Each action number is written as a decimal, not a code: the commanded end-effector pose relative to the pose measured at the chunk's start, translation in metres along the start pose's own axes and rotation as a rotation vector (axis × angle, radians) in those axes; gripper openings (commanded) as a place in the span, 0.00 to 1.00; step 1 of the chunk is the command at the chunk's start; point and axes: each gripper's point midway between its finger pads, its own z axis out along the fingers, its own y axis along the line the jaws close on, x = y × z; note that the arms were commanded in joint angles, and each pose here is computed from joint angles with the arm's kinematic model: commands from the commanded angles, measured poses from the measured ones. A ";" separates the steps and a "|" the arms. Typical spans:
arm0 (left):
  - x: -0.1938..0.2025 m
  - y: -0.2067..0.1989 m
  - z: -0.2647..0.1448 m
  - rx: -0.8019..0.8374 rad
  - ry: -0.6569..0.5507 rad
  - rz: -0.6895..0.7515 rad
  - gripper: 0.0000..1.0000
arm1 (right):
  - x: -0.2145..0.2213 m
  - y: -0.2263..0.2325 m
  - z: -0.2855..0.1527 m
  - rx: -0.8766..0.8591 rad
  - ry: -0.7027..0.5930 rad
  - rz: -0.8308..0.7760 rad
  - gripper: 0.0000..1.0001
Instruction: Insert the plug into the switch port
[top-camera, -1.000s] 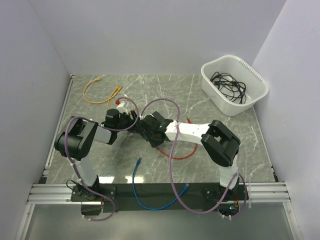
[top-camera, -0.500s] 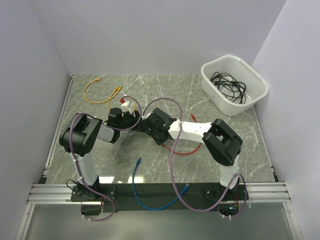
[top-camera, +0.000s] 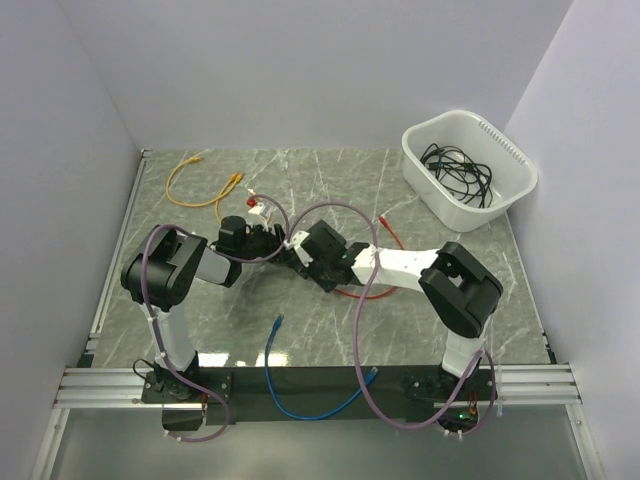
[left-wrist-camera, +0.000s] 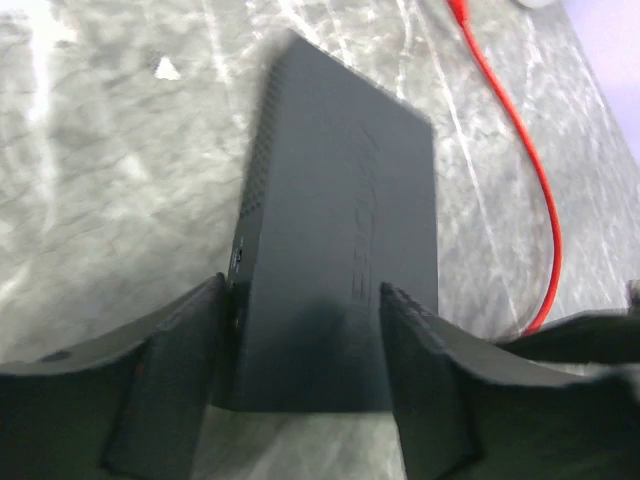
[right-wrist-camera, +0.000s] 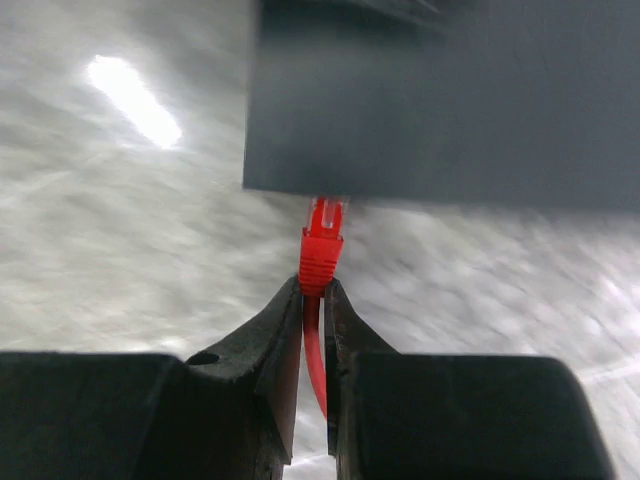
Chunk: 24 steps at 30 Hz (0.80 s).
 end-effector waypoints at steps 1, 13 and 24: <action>0.045 -0.038 -0.003 0.159 0.162 -0.052 0.69 | -0.073 0.029 -0.011 -0.089 -0.276 -0.072 0.00; 0.054 -0.039 -0.005 0.161 0.181 -0.095 0.64 | -0.064 -0.010 0.007 0.090 -0.223 0.055 0.00; 0.076 -0.053 -0.004 0.177 0.238 -0.147 0.53 | -0.083 -0.032 -0.004 0.119 -0.291 0.128 0.00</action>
